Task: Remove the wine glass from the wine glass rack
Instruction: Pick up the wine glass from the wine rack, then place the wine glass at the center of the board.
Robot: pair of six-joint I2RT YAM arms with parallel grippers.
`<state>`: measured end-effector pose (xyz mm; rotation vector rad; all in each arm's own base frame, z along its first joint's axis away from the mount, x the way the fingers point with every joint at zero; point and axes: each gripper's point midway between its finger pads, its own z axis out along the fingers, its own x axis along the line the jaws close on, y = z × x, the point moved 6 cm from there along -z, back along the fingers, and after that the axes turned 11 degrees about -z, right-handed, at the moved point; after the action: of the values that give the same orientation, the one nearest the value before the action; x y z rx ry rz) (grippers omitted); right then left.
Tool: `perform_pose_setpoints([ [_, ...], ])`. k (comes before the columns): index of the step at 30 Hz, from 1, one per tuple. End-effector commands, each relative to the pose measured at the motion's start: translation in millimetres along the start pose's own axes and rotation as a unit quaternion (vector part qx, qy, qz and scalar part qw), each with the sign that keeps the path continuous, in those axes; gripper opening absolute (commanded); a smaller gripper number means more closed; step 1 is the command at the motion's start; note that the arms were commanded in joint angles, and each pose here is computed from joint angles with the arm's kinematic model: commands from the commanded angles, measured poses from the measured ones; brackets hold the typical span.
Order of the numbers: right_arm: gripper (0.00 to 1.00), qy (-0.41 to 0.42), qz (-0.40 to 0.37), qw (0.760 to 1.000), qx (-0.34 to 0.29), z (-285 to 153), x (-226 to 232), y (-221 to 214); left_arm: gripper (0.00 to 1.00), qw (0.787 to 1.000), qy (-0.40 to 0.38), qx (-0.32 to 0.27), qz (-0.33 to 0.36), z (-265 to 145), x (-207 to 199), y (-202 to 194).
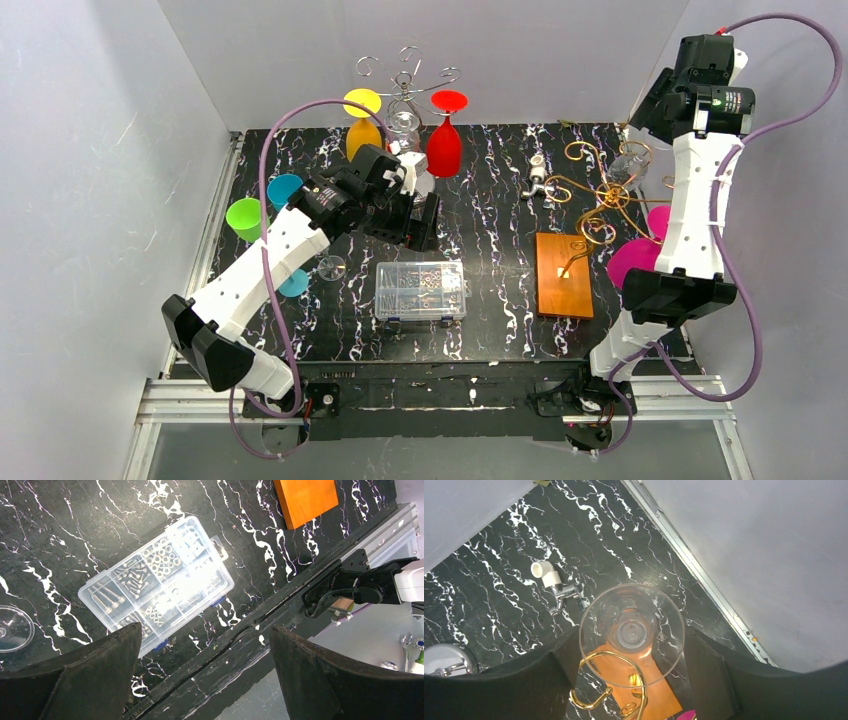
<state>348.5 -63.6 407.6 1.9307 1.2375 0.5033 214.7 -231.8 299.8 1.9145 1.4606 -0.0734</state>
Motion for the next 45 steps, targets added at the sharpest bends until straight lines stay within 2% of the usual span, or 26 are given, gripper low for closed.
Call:
perform_pose_setpoints([
  [1,0.49,0.027,0.021,0.997,-0.070,-13.5,1.9,27.7,0.98,1.000,0.002,-0.007,0.008,-7.6,-2.7,3.8],
  [18,0.48,0.100,0.022,0.992,-0.075,-28.3,27.6,25.7,0.98,1.000,0.000,-0.004,0.007,-5.4,-4.6,6.1],
  [45,0.47,0.185,-0.022,0.977,-0.099,-75.4,108.6,11.5,0.98,1.000,-0.001,-0.006,-0.013,-5.9,-4.6,3.4],
])
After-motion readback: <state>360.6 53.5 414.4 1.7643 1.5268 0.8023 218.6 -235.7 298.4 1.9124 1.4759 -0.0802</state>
